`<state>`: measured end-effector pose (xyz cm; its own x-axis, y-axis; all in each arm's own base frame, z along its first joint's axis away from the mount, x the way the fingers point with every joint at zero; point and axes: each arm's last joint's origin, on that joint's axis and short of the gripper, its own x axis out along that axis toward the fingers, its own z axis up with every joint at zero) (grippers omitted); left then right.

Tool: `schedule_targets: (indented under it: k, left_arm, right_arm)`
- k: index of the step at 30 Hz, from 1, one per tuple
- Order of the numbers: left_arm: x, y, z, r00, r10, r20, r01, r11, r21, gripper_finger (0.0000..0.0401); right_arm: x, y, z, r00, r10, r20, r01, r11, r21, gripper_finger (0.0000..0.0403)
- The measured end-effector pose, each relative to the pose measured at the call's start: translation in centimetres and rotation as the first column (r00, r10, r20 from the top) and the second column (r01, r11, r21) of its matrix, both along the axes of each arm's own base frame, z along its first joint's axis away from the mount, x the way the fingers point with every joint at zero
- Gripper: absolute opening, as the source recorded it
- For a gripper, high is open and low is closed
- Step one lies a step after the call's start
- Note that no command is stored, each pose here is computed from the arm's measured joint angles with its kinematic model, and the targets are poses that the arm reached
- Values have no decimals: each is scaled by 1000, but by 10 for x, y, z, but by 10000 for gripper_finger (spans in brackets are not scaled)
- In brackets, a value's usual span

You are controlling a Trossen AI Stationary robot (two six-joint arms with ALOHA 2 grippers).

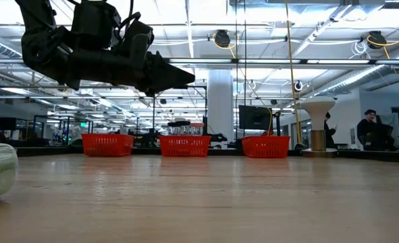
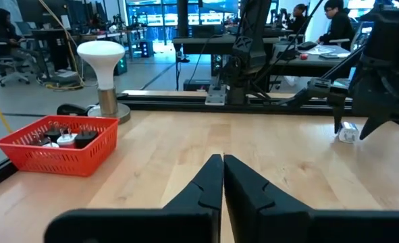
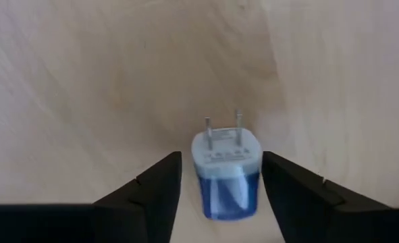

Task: Pick & Place Office items
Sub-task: Put the blue charger adapter into the right orange basket

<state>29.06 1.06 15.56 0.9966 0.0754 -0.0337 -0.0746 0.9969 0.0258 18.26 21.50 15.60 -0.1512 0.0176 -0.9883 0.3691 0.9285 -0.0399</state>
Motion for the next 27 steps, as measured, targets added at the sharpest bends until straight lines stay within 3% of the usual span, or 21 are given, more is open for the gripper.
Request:
schedule_targets:
  k: [7, 12, 14, 18, 21, 24, 27]
  left_arm:
    - [0, 0, 0, 1000, 0, 0, 0, 1000, -1, 10]
    - [0, 0, 0, 1000, 0, 1, 0, 1000, 0, 4]
    - [0, 0, 0, 1000, 0, 2, 0, 1000, -1, 10]
    - [0, 0, 0, 1000, 0, 3, 0, 1000, -2, 18]
    - [0, 0, 0, 1000, 0, 3, 0, 1000, -2, 12]
    - [0, 0, 0, 1000, 0, 4, 0, 1000, -3, 3]
    - [0, 0, 0, 1000, 0, 4, 0, 1000, -3, 7]
  right_arm:
    - [2, 1, -1, 1000, -5, 14, 5, 1000, 6, 138]
    - [4, -9, 22, 980, -47, 193, 54, 998, -32, 123]
    - [6, -19, 36, 938, -44, 342, 86, 991, -106, 123]
    - [10, -48, 48, 807, 18, 591, 181, 944, -277, 123]
    - [15, -75, 27, 741, 70, 668, 219, 915, -339, 123]
    - [28, -103, -3, 677, 106, 728, 214, 918, -333, 123]
    - [42, -133, -23, 554, 144, 820, 208, 930, -304, 123]
